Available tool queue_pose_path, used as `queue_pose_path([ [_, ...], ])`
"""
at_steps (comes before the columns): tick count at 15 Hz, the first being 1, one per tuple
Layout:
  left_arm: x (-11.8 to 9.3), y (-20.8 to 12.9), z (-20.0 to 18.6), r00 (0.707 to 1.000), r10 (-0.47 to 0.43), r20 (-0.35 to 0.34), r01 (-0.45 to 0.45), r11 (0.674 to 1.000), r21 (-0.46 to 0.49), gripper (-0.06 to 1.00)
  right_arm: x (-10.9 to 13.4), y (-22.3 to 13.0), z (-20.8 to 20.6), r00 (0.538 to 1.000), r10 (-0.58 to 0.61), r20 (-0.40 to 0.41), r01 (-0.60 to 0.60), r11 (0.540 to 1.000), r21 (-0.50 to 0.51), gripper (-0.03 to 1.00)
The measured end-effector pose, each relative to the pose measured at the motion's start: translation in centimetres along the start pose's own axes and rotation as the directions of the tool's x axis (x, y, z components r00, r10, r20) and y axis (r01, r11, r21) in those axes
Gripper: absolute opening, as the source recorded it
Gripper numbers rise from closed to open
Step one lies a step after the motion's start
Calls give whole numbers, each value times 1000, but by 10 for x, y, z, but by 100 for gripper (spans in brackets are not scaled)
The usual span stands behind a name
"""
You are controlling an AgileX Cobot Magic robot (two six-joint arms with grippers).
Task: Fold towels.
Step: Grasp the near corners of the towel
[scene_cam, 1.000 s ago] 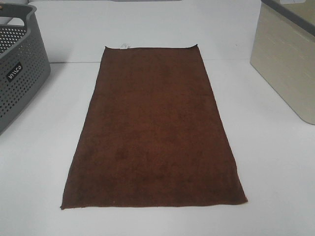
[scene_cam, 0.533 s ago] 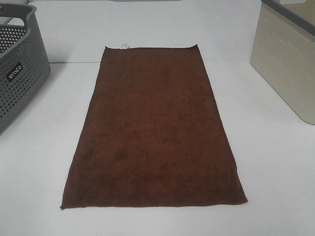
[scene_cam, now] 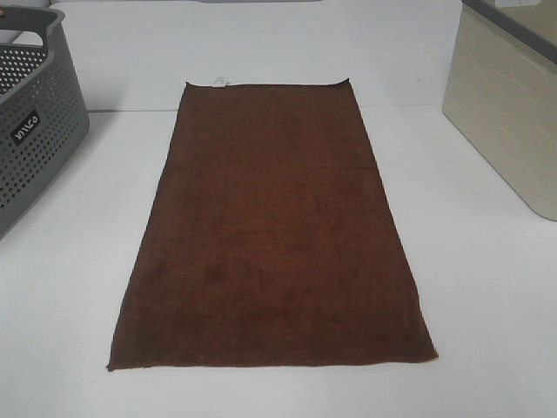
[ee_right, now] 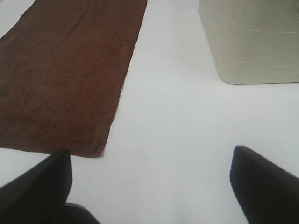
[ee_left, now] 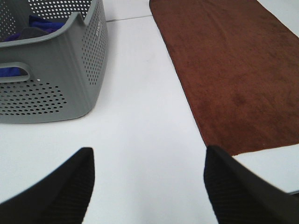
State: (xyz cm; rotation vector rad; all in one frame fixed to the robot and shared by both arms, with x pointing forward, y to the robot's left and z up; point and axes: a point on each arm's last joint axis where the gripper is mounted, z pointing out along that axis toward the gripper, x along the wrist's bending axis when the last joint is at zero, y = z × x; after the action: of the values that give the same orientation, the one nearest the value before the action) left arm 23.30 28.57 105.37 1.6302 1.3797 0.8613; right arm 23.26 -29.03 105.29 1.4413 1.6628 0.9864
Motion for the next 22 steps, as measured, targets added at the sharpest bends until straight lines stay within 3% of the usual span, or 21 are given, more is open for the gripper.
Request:
queue_pose_path([
  [22, 0, 0, 0, 1000, 0, 0, 0, 1000, 0, 64, 0, 0, 0, 1000, 0, 0, 0, 1000, 0, 86],
])
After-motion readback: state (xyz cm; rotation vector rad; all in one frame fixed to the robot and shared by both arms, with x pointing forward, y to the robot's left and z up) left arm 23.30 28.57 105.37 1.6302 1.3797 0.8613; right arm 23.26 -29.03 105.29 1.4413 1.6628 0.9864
